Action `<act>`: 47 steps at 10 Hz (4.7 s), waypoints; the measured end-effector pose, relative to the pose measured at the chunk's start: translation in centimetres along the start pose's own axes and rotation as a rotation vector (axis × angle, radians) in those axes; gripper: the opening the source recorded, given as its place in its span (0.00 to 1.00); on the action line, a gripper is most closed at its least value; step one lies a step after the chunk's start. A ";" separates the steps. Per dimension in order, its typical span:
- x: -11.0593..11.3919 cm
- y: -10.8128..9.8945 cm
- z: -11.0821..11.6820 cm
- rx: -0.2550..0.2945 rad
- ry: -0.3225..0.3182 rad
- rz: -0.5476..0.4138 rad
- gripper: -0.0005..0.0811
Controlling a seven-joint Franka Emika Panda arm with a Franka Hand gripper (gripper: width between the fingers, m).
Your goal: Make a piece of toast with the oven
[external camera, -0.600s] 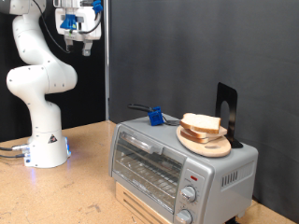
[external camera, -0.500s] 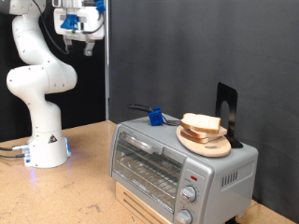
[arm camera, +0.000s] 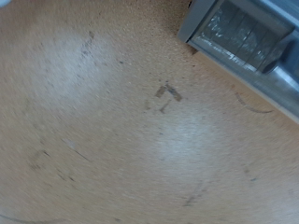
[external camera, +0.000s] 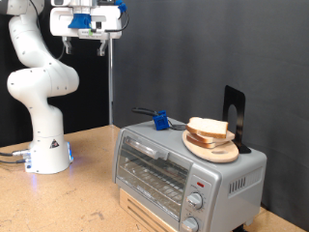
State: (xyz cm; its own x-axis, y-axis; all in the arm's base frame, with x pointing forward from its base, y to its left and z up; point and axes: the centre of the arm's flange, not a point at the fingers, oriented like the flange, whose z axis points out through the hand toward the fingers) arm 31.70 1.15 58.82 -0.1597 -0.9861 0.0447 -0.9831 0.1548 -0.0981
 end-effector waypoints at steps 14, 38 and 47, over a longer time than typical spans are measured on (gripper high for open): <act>-0.6 -3.5 1.6 0.154 -0.227 -0.973 1.00; -2.2 -9.9 20.9 0.165 -0.248 -0.975 1.00; 2.2 -7.7 27.0 0.074 -0.111 -0.989 1.00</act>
State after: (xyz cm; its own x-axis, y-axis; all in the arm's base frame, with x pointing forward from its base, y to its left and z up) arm 41.32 -3.79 32.82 0.7407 -0.6702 0.0472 -0.6609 -0.7394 -0.1284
